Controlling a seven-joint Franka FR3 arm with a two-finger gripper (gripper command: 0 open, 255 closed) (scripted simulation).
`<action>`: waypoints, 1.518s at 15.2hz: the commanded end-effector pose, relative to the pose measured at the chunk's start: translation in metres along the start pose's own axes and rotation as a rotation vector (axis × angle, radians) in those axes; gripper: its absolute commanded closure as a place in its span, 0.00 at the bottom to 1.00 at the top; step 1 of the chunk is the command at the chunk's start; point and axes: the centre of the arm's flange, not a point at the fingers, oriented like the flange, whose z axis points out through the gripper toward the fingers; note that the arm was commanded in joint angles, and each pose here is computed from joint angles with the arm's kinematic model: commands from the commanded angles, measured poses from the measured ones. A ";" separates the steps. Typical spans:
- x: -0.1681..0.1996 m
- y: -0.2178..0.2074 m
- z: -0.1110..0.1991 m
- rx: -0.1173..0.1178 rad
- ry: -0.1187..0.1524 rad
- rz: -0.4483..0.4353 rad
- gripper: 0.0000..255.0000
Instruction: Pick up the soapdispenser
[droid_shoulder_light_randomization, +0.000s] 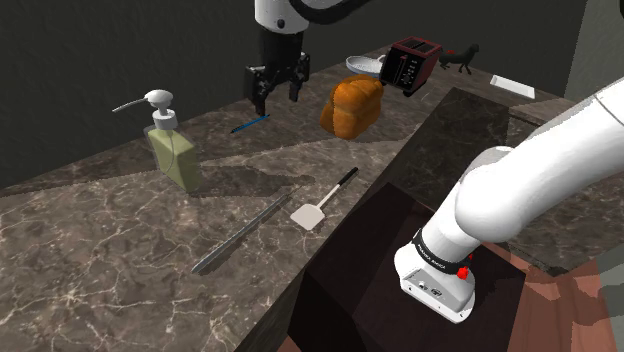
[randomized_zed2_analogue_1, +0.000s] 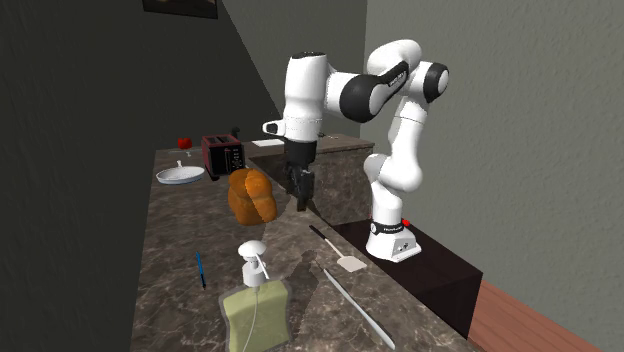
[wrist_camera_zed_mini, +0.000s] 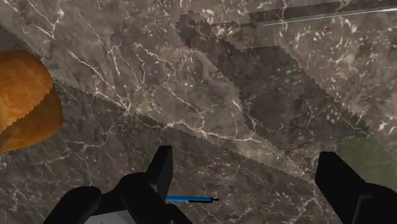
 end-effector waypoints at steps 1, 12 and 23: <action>0.013 -0.023 0.009 0.004 0.013 -0.009 0.00; 0.068 -0.146 0.043 0.018 0.080 -0.061 0.00; 0.078 -0.182 0.091 0.021 0.097 -0.074 0.00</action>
